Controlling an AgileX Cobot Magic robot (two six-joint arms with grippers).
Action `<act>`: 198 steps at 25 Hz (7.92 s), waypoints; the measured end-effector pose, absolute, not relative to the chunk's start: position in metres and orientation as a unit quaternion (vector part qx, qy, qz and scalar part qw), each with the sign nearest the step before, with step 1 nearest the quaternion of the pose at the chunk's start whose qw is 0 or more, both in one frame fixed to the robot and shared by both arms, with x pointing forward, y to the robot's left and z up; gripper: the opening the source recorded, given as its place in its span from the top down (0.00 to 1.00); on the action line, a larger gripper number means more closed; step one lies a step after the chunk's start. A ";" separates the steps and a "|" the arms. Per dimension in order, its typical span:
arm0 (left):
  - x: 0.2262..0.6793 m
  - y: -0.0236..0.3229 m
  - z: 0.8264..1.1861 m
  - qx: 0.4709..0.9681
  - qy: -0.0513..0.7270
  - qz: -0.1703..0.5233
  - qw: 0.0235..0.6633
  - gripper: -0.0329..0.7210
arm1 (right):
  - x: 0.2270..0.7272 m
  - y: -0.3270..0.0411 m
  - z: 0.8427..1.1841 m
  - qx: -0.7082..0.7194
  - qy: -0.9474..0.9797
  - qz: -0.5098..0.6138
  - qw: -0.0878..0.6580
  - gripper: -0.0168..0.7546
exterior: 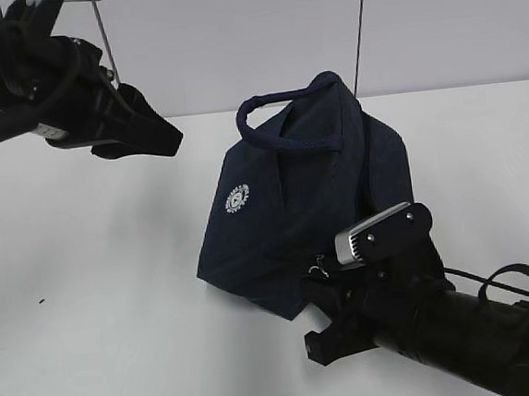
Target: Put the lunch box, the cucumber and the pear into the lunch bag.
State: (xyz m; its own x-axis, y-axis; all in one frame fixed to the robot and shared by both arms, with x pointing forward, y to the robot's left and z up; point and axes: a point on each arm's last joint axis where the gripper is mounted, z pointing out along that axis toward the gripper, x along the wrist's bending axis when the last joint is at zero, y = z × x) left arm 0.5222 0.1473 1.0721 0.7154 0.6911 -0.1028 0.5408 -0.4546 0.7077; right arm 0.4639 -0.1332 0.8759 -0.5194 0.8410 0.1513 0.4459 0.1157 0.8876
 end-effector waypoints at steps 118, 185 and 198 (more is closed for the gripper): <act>0.510 0.096 1.011 0.939 0.212 0.044 0.267 0.97 | 0.536 -0.144 1.057 0.420 0.783 0.370 0.271 0.97; 0.510 0.095 1.011 0.935 0.221 0.039 0.275 0.95 | 0.557 -0.190 1.001 0.490 0.728 0.462 -0.129 0.45; 0.510 0.095 1.011 0.935 0.221 0.039 0.276 0.95 | 0.558 -0.187 1.001 0.481 0.719 0.480 -0.147 0.45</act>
State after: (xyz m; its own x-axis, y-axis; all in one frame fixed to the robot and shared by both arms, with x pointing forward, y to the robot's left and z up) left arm 0.5101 0.0951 1.0115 0.8991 0.4349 -0.0488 0.3918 -0.7502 0.5327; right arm 0.5578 -0.1871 1.0006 -0.4936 0.5508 0.6730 0.8326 0.0757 0.5487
